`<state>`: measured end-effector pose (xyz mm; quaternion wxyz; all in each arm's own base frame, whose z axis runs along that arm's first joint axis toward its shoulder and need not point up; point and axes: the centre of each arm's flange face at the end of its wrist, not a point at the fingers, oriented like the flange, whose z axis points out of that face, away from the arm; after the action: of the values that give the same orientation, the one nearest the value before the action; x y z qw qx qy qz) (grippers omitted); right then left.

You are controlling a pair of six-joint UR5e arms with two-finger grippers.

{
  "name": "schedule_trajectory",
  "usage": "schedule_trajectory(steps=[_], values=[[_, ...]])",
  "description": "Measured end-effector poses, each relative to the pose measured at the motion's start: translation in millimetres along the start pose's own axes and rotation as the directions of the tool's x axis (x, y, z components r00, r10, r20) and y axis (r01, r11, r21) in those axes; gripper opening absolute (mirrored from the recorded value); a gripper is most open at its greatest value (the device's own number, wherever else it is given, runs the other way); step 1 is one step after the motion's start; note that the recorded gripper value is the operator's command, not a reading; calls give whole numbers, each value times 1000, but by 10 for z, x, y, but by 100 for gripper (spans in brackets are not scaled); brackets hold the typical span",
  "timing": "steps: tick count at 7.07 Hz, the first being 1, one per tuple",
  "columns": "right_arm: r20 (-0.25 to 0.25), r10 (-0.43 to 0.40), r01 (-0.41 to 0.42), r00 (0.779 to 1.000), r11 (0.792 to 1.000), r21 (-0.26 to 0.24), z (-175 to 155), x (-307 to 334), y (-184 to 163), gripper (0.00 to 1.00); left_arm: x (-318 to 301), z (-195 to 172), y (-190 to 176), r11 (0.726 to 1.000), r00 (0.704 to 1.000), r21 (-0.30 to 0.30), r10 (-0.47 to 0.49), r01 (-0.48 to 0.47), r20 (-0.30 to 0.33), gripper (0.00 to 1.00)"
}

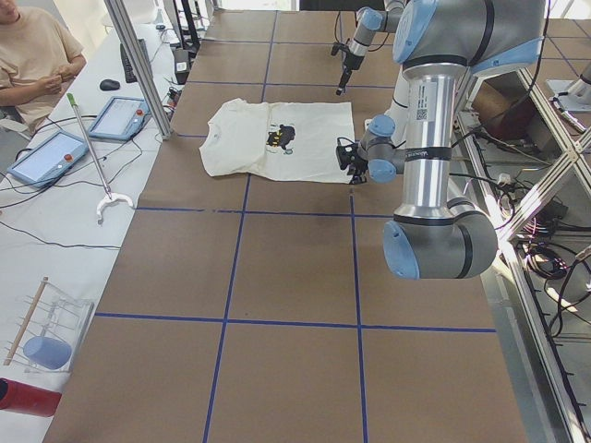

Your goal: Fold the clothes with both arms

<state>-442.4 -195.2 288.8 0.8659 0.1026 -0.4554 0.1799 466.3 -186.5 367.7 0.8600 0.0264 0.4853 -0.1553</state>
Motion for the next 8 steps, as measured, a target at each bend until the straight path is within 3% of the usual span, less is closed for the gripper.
schedule_trajectory(steps=[8], values=[[3, 0, 0, 1000, 1000, 16, 11, -7, -9, 96, 39, 130, 36, 1000, 1000, -5, -7, 7, 6, 46]])
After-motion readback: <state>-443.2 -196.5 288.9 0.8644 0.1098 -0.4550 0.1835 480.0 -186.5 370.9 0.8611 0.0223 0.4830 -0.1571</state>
